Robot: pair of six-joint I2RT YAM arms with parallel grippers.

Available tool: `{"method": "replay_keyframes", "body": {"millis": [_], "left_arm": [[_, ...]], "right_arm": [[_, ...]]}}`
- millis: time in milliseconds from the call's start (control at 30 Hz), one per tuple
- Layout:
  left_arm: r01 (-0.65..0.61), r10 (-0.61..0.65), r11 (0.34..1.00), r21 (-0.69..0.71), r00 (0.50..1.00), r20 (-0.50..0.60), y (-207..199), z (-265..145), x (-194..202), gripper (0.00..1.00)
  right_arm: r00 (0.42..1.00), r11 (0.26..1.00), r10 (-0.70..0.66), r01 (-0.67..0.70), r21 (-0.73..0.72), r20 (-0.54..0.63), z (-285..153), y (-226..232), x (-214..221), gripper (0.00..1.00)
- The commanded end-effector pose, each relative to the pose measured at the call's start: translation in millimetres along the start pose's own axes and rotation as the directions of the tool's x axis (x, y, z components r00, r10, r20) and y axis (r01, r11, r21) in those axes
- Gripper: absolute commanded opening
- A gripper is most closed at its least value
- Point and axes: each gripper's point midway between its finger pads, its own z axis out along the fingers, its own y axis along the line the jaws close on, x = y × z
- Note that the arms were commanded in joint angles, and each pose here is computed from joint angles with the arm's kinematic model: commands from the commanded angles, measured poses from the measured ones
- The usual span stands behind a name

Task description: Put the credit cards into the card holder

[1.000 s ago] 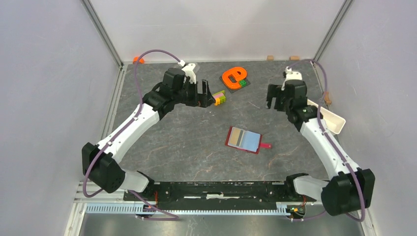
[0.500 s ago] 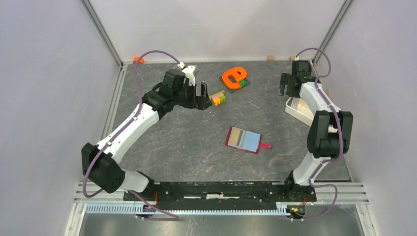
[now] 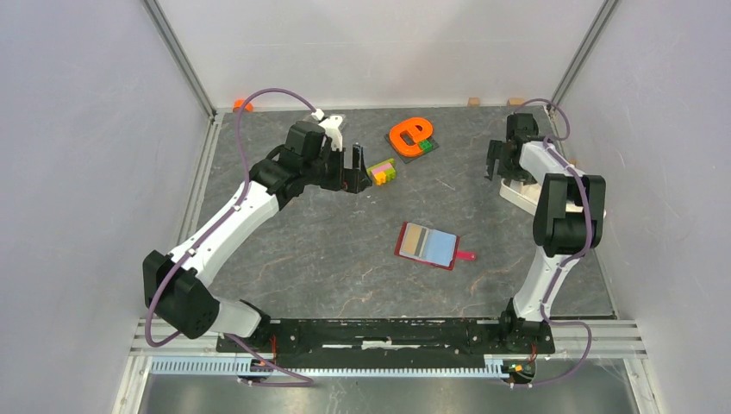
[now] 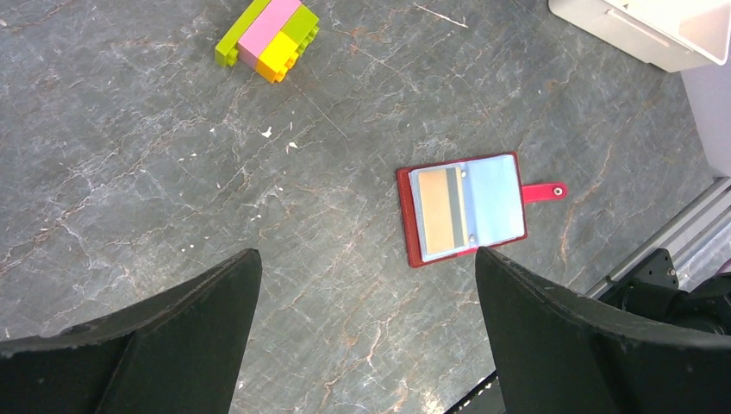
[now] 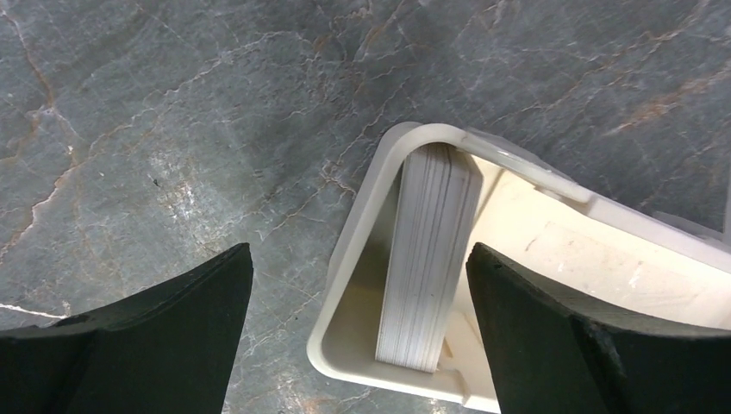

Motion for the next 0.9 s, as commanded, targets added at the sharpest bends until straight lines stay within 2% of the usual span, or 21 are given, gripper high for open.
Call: {"method": "replay_keyframes", "body": {"millis": [0,200,600,767,867], "left_arm": [[-0.031,0.03,0.998,0.046,0.999,0.038,-9.3,-7.7,-11.6,1.0],[-0.028,0.026,0.999,0.046,0.999,0.037,-9.1,-7.7,-11.3,1.0],[-0.03,0.028,0.998,0.048,0.999,0.045,-10.2,-10.6,-13.2,1.0],[-0.03,0.028,0.998,0.051,0.999,0.045,-10.8,-10.8,-13.0,1.0],[-0.03,0.028,0.998,0.052,0.999,0.044,-10.9,-10.7,-12.7,1.0]], "right_arm": [[0.999,0.998,0.047,-0.046,-0.051,0.014,2.7,10.3,-8.8,0.98],[0.995,0.991,0.082,-0.075,-0.107,0.057,-11.1,17.7,-24.8,0.96],[0.988,0.987,0.109,-0.094,-0.134,0.109,-33.0,17.5,-41.1,0.94],[0.989,0.987,0.108,-0.094,-0.132,0.103,-33.8,16.9,-38.4,0.85],[0.989,0.988,0.108,-0.095,-0.119,0.103,-35.2,13.7,-35.5,0.76]]}}
